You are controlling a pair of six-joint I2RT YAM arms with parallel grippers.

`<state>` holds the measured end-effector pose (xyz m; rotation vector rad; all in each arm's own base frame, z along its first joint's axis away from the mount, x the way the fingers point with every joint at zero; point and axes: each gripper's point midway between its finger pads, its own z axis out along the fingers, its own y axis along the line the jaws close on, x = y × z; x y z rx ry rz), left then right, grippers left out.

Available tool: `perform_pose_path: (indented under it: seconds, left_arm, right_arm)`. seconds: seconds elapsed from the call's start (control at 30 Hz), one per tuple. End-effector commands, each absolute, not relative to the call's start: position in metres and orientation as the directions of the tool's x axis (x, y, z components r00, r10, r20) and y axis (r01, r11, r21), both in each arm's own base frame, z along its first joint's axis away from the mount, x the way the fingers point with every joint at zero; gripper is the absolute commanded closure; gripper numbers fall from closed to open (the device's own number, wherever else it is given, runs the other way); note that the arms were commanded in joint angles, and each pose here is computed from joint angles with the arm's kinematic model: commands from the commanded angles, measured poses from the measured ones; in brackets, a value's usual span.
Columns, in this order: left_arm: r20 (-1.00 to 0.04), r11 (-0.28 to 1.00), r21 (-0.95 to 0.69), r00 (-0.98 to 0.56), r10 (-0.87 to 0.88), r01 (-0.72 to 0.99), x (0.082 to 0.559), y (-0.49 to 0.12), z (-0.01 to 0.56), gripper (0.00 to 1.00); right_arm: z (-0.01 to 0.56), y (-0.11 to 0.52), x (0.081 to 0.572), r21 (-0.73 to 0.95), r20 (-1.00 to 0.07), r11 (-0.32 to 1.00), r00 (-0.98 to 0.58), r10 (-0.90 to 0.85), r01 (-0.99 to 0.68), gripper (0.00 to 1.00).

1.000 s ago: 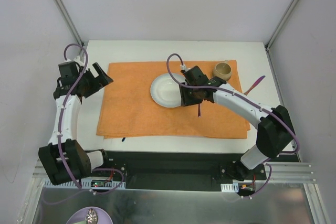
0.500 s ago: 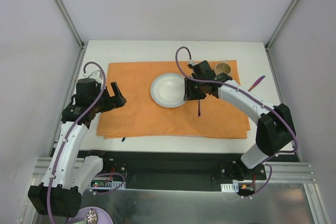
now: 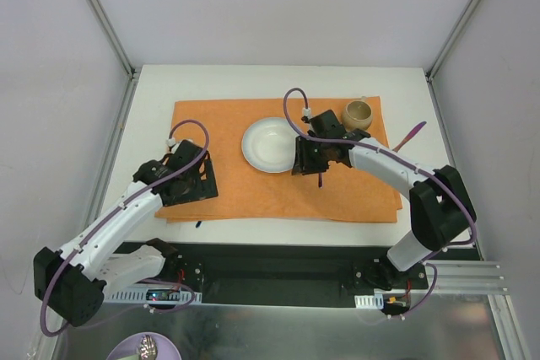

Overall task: Set the dinner table for one person
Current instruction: Pick up the fork at the center of the board.

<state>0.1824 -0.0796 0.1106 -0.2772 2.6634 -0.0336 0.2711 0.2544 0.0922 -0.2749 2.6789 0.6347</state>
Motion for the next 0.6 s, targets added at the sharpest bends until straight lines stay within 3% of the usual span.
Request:
perform_pose_path:
  seconds: [0.0, 0.13, 0.27, 0.57]
  left_arm:
    - [-0.409, 0.957, -0.068, -0.867, -0.286, -0.283, 0.154, -0.074, 0.101, 0.07]
    - [-0.392, 0.932, -0.168, -0.846, -0.361, -0.32, 0.138, -0.086, 0.098, 0.12]
    - [-0.37, 0.926, -0.158, -0.849, -0.378, -0.343, 0.119, -0.088, 0.081, 0.13]
    - [-0.451, 0.928, 0.052, -0.838, -0.307, -0.368, 0.115, -0.074, 0.047, 0.13]
  right_arm:
    - [0.115, 0.268, 0.271, 0.469, -0.444, 0.833, -0.894, -0.065, -0.294, 0.59]
    - [0.112, 0.27, 0.268, 0.481, -0.434, 0.826, -0.898, -0.067, -0.295, 0.59]
    - [0.111, 0.272, 0.267, 0.484, -0.432, 0.822, -0.899, -0.073, -0.3, 0.59]
    - [0.114, 0.278, 0.264, 0.502, -0.423, 0.81, -0.903, -0.077, -0.304, 0.59]
